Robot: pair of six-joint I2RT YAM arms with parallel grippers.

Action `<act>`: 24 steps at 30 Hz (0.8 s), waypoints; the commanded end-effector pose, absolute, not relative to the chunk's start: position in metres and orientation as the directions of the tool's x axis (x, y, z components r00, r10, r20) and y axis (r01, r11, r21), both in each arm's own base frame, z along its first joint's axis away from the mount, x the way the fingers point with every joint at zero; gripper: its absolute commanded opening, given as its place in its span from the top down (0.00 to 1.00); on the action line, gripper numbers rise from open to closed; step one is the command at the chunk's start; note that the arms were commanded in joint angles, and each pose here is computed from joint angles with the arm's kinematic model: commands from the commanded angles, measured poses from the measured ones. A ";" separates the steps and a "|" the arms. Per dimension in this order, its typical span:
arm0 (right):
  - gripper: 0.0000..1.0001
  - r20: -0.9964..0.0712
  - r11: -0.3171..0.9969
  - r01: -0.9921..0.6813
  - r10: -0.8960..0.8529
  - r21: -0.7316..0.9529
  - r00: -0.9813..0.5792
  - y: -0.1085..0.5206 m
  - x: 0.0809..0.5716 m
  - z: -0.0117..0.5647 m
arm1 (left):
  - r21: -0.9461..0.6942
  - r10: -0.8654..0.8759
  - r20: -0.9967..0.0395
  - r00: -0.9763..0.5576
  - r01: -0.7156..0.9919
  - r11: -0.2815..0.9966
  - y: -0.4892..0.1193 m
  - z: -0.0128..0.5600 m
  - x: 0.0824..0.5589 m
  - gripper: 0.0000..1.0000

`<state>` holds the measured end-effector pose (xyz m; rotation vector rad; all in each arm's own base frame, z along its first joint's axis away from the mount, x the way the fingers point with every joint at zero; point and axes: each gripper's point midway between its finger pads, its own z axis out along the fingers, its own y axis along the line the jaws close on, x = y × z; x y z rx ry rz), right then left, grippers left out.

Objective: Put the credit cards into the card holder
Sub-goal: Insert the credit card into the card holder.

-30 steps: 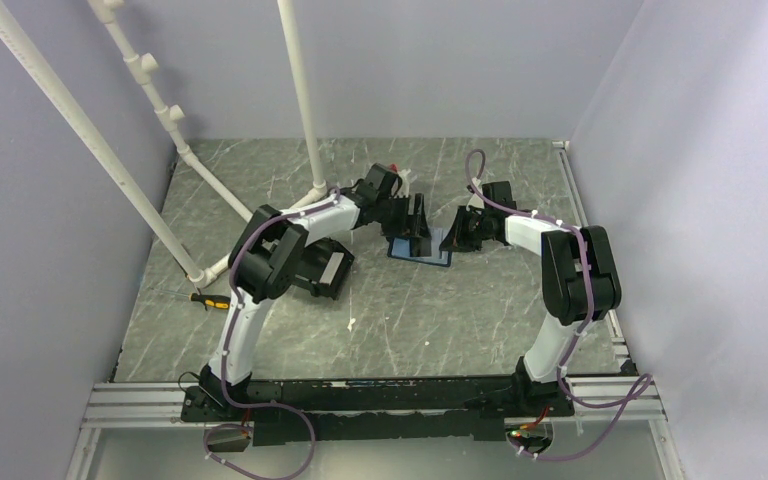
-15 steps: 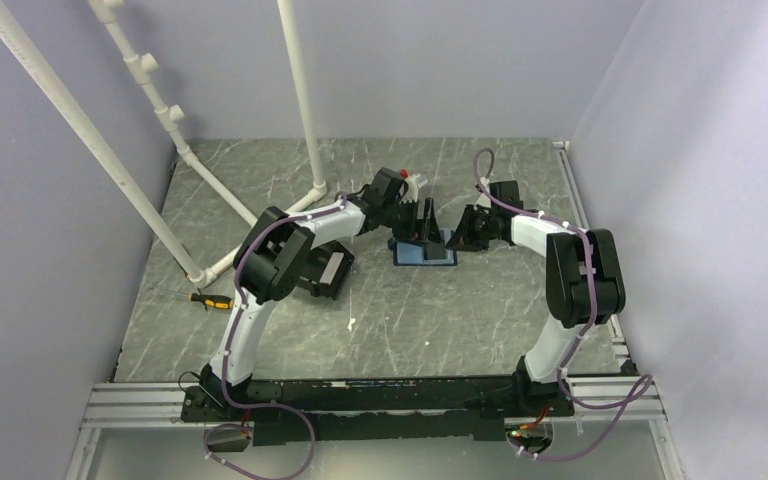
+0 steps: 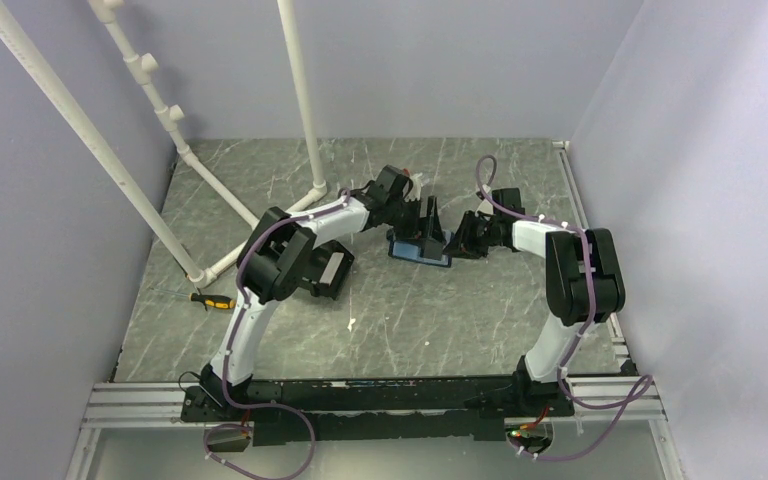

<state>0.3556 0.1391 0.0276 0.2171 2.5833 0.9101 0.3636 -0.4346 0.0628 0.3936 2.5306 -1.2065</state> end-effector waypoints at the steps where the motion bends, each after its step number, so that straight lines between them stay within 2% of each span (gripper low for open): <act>1: 0.77 -0.342 0.735 -0.035 0.272 0.677 -0.900 0.152 0.363 0.041 | -0.763 0.153 -0.397 -0.905 0.418 0.492 -0.475 0.086 0.345 0.17; 3: 0.77 -0.352 0.750 -0.036 0.267 0.661 -0.897 0.149 0.365 0.044 | -0.771 0.152 -0.391 -0.908 0.413 0.485 -0.474 0.092 0.342 0.17; 7: 0.77 -0.377 0.802 -0.019 0.259 0.597 -0.889 0.136 0.366 0.043 | -0.713 0.139 -0.405 -0.904 0.407 0.570 -0.440 0.103 0.355 0.15; 13: 0.73 -0.426 0.864 -0.012 0.236 0.504 -0.873 0.118 0.369 0.052 | -0.694 0.210 -0.394 -0.895 0.440 0.570 -0.393 0.146 0.348 0.14; 15: 0.70 -0.447 0.879 -0.012 0.231 0.477 -0.864 0.113 0.368 0.059 | -0.691 0.220 -0.400 -0.890 0.450 0.565 -0.376 0.164 0.339 0.14; 19: 0.63 -0.489 0.897 -0.034 0.208 0.441 -0.847 0.111 0.361 0.075 | -0.652 0.206 -0.475 -0.856 0.499 0.571 -0.331 0.210 0.323 0.13; 24: 0.52 -0.527 0.867 -0.171 0.119 0.468 -0.841 0.157 0.343 0.099 | -0.504 0.254 -0.523 -0.814 0.535 0.678 -0.254 0.226 0.298 0.10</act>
